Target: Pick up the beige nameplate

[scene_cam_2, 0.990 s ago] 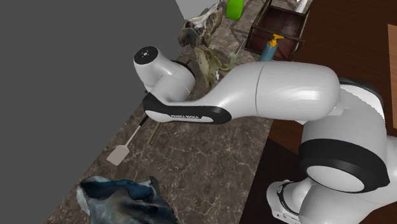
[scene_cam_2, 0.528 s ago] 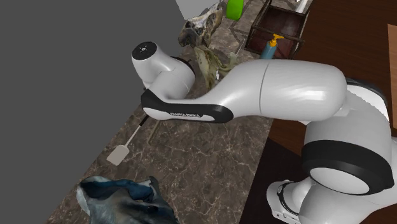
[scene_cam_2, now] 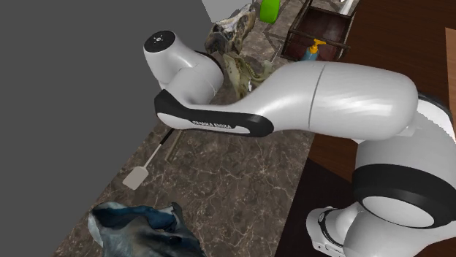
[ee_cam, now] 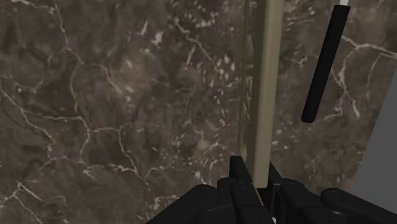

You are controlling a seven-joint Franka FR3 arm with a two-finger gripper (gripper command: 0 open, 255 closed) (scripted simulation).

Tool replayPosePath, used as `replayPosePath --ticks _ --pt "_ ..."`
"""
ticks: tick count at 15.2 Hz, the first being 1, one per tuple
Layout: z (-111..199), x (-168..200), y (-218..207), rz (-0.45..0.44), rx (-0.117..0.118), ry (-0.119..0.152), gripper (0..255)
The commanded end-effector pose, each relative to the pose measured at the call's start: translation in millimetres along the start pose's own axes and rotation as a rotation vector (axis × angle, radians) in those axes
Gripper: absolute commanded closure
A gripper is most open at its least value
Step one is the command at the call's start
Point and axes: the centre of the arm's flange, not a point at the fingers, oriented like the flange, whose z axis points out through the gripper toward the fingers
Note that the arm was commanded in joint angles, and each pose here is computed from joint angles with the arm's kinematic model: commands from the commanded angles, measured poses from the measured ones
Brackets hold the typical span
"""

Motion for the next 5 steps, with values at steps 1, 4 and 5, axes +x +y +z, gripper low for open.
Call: replayPosePath --ticks 1,4,5 --pt "-9.5 0.2 0.5 0.0 0.0 0.0 255" --pt "-20.9 1.0 0.3 0.0 0.0 0.0 255" --pt "-20.8 1.0 0.2 0.0 0.0 0.0 255"
